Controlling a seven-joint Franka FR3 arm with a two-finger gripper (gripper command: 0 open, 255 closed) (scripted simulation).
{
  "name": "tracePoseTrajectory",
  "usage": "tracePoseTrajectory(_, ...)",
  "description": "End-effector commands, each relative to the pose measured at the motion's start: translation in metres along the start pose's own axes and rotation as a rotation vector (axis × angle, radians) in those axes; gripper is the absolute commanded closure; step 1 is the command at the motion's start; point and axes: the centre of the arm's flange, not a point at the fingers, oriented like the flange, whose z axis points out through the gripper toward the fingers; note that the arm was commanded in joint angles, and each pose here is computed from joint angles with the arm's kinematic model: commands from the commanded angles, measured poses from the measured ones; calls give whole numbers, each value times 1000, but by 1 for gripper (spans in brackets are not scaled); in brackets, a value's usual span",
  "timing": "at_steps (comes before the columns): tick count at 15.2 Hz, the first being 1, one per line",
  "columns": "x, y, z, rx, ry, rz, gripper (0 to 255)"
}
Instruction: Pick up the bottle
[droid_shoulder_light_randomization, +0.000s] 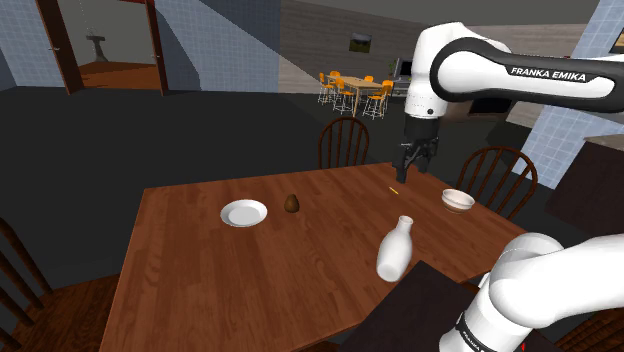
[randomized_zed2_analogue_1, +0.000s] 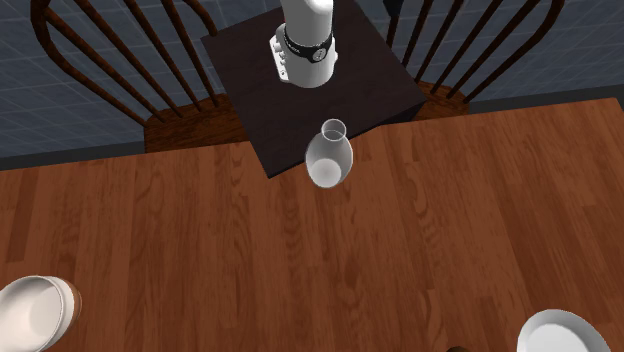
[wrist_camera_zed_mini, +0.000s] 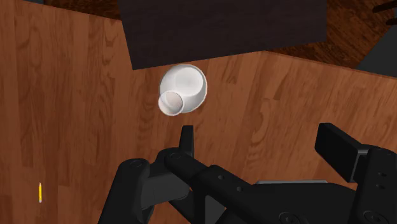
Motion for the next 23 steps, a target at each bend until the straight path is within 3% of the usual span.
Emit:
tracePoseTrajectory(1, 0, 0, 0, 0, 0, 0, 0)
tracePoseTrajectory(17, 17, 97, 192, 75, 106, -40, 0)
tracePoseTrajectory(23, 20, 99, 225, 78, 110, -41, 0)
